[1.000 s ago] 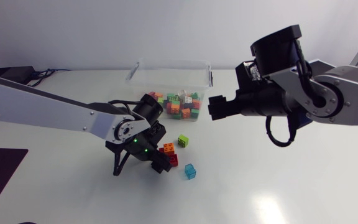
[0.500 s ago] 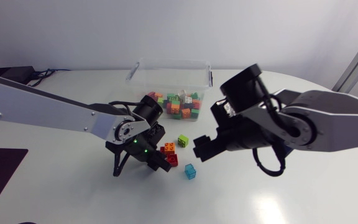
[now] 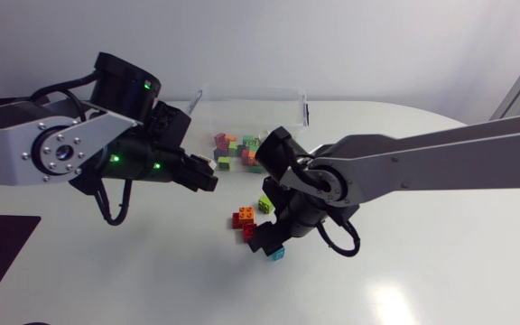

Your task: Place the duplo bricks in the container

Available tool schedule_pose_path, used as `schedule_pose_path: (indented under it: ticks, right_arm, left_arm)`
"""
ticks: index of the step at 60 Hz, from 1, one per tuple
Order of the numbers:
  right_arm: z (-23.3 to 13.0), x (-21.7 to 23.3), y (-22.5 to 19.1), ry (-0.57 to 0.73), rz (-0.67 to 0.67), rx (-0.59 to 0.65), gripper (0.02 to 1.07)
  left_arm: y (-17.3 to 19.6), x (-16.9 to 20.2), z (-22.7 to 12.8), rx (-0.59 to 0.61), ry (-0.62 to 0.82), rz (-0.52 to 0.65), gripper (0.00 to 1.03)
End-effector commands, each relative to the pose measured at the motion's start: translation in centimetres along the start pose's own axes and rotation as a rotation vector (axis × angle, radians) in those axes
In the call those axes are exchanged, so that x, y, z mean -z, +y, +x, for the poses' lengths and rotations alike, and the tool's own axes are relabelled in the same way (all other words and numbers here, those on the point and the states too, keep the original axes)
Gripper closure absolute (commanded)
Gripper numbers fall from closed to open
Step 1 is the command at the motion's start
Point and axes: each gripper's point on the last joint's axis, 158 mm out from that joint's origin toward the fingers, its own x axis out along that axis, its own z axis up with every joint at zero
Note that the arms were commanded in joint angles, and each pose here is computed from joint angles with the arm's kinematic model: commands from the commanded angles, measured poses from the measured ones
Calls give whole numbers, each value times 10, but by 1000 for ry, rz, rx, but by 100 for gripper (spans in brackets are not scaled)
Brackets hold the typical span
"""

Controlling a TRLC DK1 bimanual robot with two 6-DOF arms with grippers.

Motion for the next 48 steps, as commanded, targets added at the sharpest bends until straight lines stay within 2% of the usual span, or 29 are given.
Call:
schedule_pose_path:
  ticks: [1,5,8,15,19,31,37,47,48]
  right_arm:
    - [10,4,1,48,25,12,36]
    - [13,5,0,71,31,20,37]
    - [16,4,-1,80,35,24,44]
    - [23,3,-2,99,39,32,49]
    - [27,3,-3,112,41,41,55]
    - [41,11,-6,163,46,53,56]
    - [45,11,-7,168,47,55,69]
    - [44,16,-9,166,44,54,76]
    - [42,15,-9,157,44,52,80]
  left_arm:
    - [7,-19,-12,-17,-66,-5,86]
    - [16,-40,-24,-36,-132,-22,86]
    - [19,-48,-27,-41,-155,-27,86]
    - [29,-71,-39,-60,-232,-50,85]
    - [35,-83,-45,-72,-275,-59,85]
    - [49,-100,-53,-96,-337,-78,85]
    - [51,-107,-53,-101,-363,-78,85]
    - [55,-123,-42,-102,-408,-89,85]
    - [56,-124,-41,-102,-408,-89,85]
